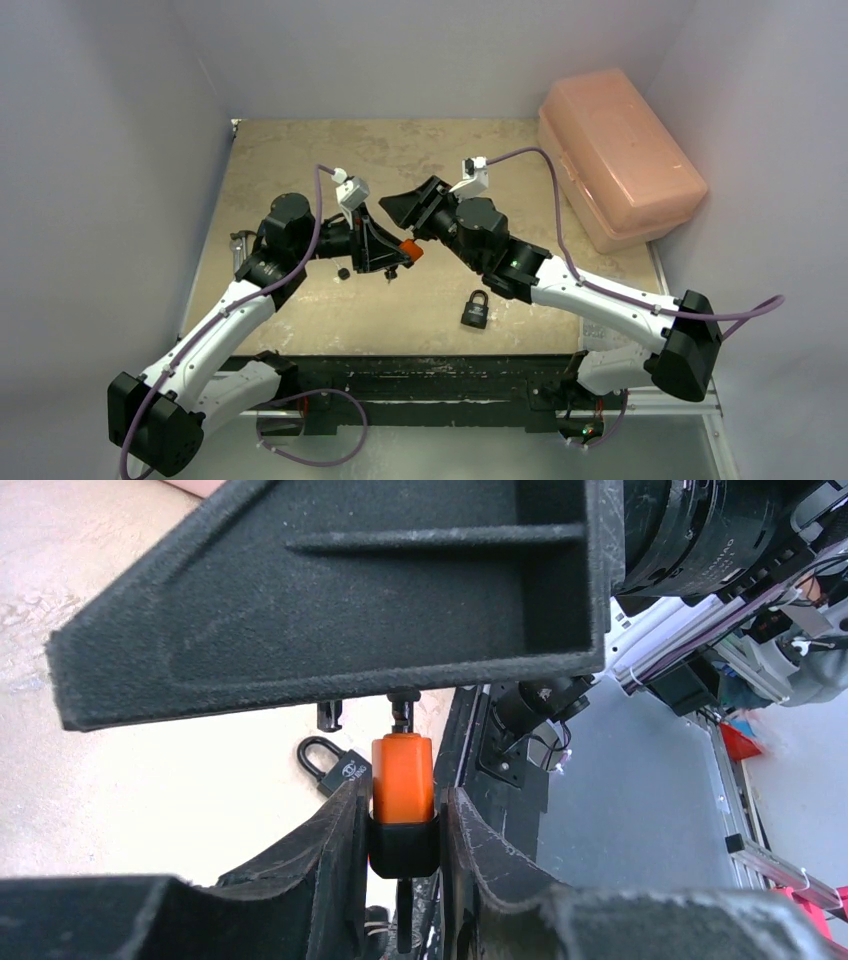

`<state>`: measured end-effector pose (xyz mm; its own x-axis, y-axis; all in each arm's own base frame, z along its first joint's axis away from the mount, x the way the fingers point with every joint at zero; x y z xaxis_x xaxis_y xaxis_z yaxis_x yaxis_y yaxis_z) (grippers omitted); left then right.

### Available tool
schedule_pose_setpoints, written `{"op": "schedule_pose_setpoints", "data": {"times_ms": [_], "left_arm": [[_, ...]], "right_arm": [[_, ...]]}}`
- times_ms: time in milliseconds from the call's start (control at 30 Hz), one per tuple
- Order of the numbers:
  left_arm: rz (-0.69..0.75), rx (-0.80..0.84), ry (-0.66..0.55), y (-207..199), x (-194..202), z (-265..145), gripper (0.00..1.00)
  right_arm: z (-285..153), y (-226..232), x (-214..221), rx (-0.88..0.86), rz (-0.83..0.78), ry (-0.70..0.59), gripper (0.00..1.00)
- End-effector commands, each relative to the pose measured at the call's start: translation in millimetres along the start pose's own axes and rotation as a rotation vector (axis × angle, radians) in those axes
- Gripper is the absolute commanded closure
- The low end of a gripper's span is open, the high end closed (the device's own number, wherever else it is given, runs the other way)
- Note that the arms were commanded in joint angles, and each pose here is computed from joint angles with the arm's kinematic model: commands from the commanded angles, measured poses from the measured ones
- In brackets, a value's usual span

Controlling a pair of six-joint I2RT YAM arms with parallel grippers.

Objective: Unlock with the key

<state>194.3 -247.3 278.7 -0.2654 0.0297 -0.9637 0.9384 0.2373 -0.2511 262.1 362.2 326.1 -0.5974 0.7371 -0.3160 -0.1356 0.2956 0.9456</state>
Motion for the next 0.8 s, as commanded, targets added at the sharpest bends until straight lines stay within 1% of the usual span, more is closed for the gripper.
{"op": "schedule_pose_setpoints", "data": {"times_ms": [0, 67, 167, 300, 400, 467, 667, 767], "left_arm": [[0.077, 0.006, -0.038, -3, -18, 0, 1.00], [0.078, -0.015, -0.036, 0, -18, -1, 1.00], [0.079, -0.051, -0.033, 5, -19, -2, 1.00], [0.073, -0.084, -0.031, 11, -19, -3, 1.00], [0.068, -0.118, -0.031, 18, -20, -5, 1.00], [0.064, -0.122, -0.031, 19, -20, -5, 1.00], [0.065, -0.118, -0.034, 20, -21, -5, 1.00], [0.057, -0.111, -0.033, 19, -20, -5, 1.00]], "right_arm": [[-8, 23, -2, -0.092, -0.010, 0.016, 0.51], [-11, 24, -2, -0.109, -0.023, 0.019, 0.56], [-18, 23, -2, -0.138, -0.059, 0.025, 0.60], [-30, 20, -3, -0.190, -0.099, 0.023, 0.60], [-40, 19, -4, -0.222, -0.120, 0.028, 0.52], [-43, 19, -5, -0.235, -0.128, 0.023, 0.51], [-44, 17, -3, -0.244, -0.135, 0.031, 0.55], [-43, 18, 0, -0.257, -0.137, 0.045, 0.60]]}}
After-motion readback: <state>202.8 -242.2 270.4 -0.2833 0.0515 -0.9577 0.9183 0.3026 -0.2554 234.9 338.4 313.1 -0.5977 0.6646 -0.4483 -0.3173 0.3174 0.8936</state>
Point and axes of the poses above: each gripper's point midway between its finger pads, its own z axis out along the fingers, its own y axis along the line the jaws close on, x = y × z, the point moved 1 cm from there along -z, back along the fingers, and after that the axes turned 14 degrees about z, right-handed, at the moved point
